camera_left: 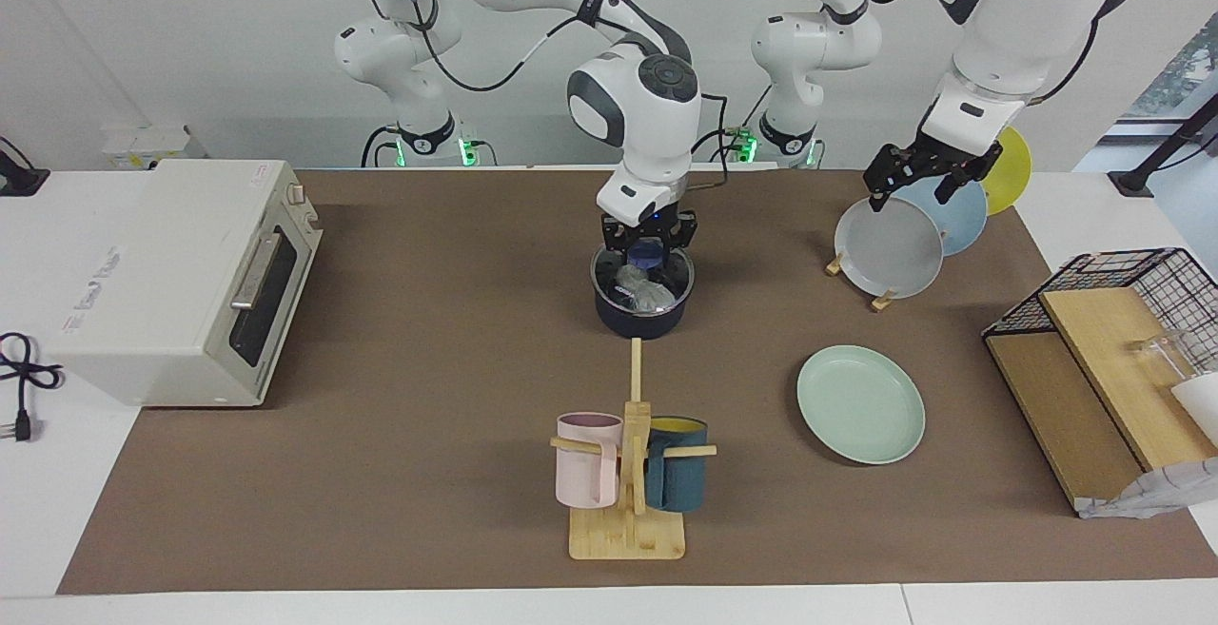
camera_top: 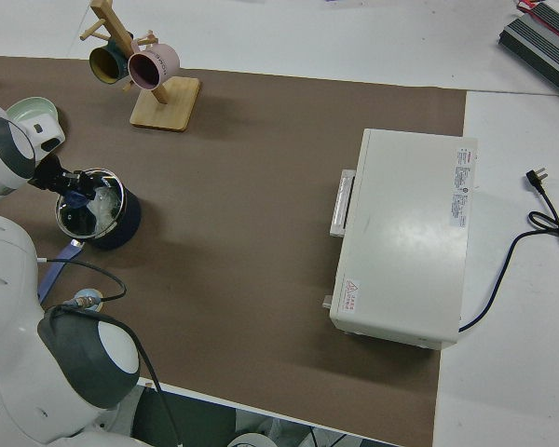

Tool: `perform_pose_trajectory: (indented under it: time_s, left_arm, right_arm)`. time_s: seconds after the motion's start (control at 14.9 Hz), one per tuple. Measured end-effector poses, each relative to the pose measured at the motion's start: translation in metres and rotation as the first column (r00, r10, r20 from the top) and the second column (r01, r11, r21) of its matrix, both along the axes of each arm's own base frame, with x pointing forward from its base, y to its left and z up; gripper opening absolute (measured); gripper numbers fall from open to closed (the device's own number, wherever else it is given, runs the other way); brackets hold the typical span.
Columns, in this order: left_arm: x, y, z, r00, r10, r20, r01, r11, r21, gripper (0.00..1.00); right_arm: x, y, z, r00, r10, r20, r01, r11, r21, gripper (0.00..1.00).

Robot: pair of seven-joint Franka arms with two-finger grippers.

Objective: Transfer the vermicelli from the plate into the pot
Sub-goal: 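Lower the glass lid onto the black pot with the right gripper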

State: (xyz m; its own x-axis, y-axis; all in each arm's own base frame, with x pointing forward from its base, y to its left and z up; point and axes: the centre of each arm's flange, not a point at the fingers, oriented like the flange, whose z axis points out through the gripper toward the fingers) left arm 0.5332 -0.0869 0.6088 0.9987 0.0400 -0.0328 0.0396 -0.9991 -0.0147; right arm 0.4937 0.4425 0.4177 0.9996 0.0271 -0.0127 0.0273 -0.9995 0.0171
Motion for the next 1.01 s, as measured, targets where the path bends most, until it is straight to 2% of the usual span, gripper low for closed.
perform_pose_trajectory:
  time_s: [1.01]
  left_arm:
    - [-0.0001, 0.0004, -0.0007, 1.0, -0.012, -0.003, 0.012, 1.0, 0.0, 1.0]
  right_arm:
    - [-0.0003, 0.001, -0.0096, 0.999, -0.039, 0.008, 0.039, 0.999, 0.009, 0.66]
